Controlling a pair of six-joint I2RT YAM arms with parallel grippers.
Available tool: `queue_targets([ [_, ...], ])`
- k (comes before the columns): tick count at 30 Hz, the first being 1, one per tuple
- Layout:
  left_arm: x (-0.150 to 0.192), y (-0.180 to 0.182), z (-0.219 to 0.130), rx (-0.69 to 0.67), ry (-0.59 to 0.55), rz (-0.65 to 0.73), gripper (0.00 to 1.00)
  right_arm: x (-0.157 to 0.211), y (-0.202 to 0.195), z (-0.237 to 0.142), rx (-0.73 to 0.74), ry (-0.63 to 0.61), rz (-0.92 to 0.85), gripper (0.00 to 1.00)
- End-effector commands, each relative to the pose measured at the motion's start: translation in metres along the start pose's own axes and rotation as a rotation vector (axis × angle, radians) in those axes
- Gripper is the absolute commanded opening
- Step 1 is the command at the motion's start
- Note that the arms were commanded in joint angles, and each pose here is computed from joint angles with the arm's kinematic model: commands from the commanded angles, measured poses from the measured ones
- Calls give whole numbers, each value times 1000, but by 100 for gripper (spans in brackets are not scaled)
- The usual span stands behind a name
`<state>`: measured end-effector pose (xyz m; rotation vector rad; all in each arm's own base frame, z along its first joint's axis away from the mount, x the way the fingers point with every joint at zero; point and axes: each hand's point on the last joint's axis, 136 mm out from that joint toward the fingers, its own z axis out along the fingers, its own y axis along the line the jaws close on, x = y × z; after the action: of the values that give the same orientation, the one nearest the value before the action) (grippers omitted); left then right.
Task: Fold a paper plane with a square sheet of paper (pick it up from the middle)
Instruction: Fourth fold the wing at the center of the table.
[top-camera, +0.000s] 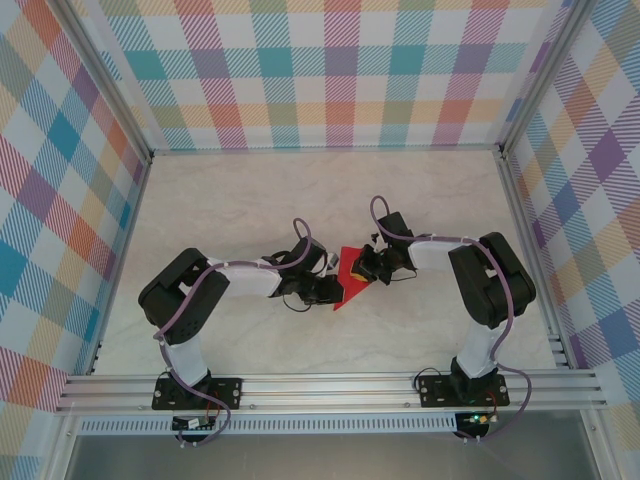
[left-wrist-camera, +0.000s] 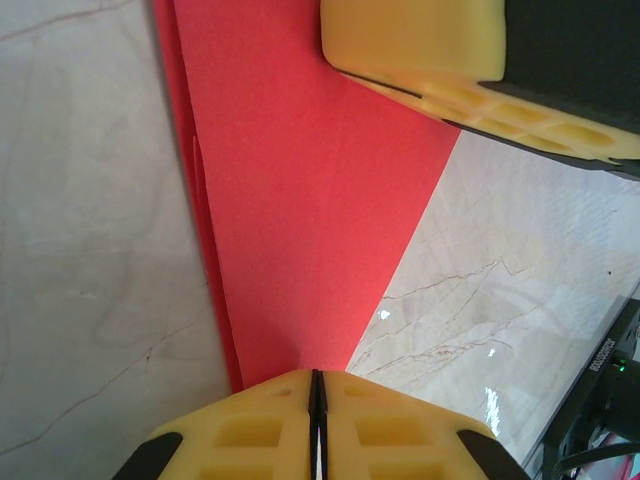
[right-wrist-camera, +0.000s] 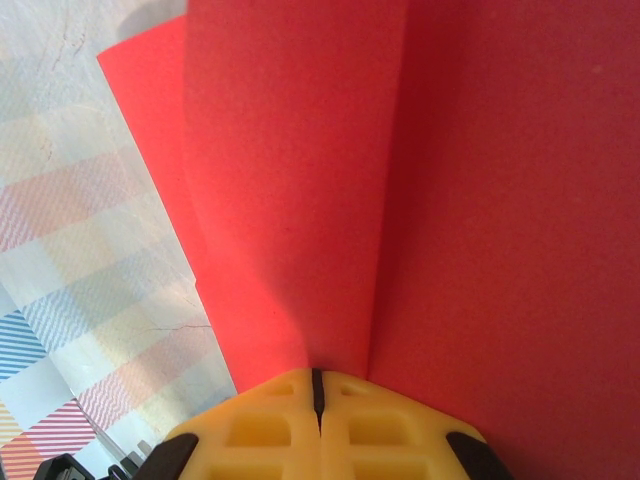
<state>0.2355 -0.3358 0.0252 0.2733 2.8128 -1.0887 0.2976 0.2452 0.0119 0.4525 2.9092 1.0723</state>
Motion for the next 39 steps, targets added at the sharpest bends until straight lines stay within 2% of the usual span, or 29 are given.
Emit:
queue_targets([
  [1, 25, 15, 4, -54, 85, -20, 11, 14, -81, 18, 282, 5, 125, 3],
  [20, 46, 44, 6, -164, 128, -47, 7, 14, -83, 19, 289, 6, 130, 3],
  [30, 32, 0, -17, -13, 52, -8, 8, 15, -84, 19, 292, 7, 132, 3],
  [39, 36, 13, -9, -54, 65, -26, 9, 15, -85, 19, 291, 8, 132, 3],
])
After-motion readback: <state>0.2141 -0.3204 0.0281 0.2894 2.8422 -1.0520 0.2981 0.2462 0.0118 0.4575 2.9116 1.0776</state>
